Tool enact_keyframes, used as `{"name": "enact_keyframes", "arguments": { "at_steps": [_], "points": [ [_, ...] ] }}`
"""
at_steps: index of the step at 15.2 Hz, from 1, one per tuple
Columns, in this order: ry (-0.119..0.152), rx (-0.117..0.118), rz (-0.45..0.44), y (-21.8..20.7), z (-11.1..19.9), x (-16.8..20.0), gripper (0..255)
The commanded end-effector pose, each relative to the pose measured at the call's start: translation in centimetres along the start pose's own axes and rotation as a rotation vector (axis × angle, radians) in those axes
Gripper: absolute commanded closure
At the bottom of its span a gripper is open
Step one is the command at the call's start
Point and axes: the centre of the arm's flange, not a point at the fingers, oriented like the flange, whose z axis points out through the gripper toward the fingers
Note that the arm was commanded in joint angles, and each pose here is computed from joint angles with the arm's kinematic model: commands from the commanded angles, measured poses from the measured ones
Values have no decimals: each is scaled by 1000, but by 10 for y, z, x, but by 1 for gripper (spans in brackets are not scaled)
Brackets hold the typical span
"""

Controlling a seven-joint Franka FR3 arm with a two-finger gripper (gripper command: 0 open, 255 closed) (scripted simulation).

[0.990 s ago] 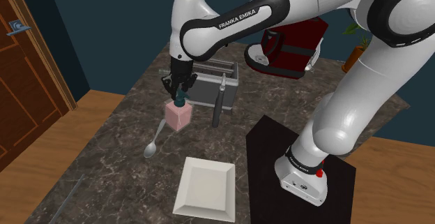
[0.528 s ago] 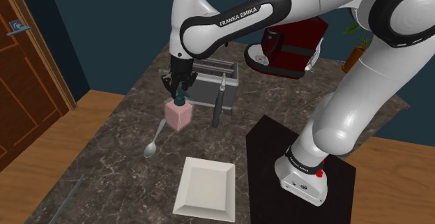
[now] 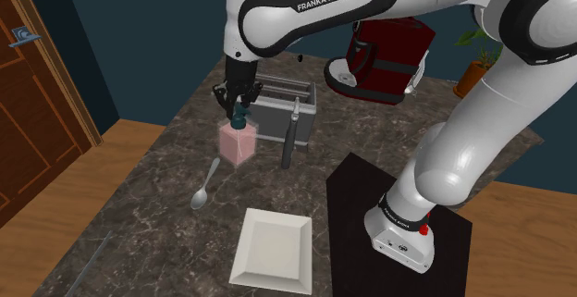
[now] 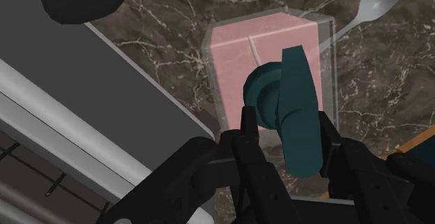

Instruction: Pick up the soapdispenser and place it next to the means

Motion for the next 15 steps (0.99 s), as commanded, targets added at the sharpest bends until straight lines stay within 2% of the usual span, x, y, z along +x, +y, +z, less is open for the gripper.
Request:
{"name": "enact_keyframes", "arguments": {
  "at_steps": [1,15],
  "points": [
    [0,0,0,-1,-10,-1,255],
    [0,0,0,-7,-83,-1,255]
  ]
}}
